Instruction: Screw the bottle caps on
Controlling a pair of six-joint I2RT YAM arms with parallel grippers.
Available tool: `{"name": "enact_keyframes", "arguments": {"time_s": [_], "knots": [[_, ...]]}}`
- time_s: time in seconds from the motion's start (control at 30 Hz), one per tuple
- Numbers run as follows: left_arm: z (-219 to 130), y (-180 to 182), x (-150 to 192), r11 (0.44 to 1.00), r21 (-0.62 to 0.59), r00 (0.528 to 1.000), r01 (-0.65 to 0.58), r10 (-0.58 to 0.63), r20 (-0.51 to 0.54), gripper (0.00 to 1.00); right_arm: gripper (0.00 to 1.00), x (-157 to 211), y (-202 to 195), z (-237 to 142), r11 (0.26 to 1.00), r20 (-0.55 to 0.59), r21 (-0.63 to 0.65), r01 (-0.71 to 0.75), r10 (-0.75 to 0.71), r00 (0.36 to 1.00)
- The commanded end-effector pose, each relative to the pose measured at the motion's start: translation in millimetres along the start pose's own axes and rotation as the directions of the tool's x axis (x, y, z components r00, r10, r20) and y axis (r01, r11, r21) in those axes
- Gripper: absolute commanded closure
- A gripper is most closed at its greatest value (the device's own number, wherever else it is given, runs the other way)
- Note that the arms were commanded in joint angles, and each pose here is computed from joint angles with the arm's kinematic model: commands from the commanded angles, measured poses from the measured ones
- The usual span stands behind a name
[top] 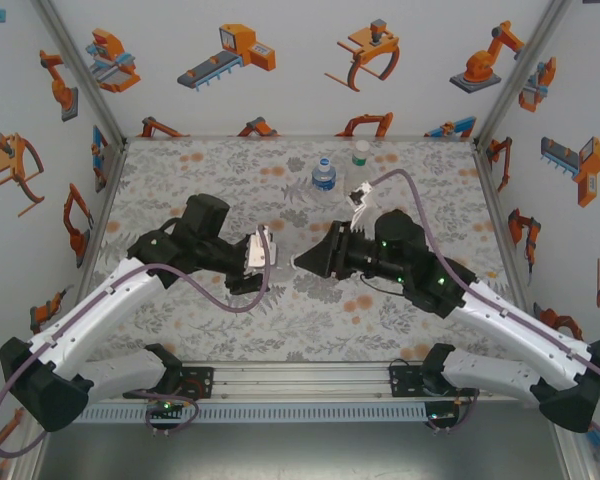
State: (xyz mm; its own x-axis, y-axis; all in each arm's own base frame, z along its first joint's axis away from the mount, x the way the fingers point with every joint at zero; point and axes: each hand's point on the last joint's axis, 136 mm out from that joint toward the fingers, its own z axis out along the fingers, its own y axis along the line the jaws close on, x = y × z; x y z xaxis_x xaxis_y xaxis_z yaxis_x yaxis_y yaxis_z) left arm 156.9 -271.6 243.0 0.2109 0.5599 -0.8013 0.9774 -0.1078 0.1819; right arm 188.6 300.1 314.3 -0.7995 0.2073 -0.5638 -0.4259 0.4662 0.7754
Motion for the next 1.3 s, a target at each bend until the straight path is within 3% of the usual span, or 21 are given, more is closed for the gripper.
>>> {"name": "enact_keyframes", "arguments": {"time_s": [0.0,0.17,0.27,0.47,0.8,1.07,1.27], "knots": [[-9,11,-52,0.988,-0.058,0.967,-0.145,0.154,0.201,1.00,0.94,23,-35,20,0.894,-0.009,0.079,-0.440,0.443,0.897],[-4,13,-44,0.990,-0.052,0.974,-0.132,0.139,0.180,1.00,0.97,23,-43,24,0.815,0.008,0.048,-0.577,0.578,0.816],[-2,14,-41,0.990,-0.060,0.975,-0.131,0.139,0.172,1.00,0.89,20,-40,22,0.822,0.008,0.054,-0.567,0.567,0.823],[1,15,-35,0.991,-0.063,0.978,-0.119,0.128,0.162,1.00,0.59,6,-38,12,0.868,0.034,0.091,-0.488,0.487,0.873],[0,13,-33,0.992,-0.062,0.979,-0.113,0.122,0.163,1.00,0.49,-9,-36,5,0.908,0.073,0.104,-0.405,0.399,0.914],[0,11,-29,0.993,-0.051,0.983,-0.106,0.112,0.147,1.00,0.46,-42,-6,-19,0.987,0.092,0.128,-0.100,0.088,0.992],[0,9,-28,0.994,-0.038,0.984,-0.104,0.109,0.141,1.00,0.46,-58,20,-36,0.958,0.040,0.126,0.257,-0.264,0.964]]}}
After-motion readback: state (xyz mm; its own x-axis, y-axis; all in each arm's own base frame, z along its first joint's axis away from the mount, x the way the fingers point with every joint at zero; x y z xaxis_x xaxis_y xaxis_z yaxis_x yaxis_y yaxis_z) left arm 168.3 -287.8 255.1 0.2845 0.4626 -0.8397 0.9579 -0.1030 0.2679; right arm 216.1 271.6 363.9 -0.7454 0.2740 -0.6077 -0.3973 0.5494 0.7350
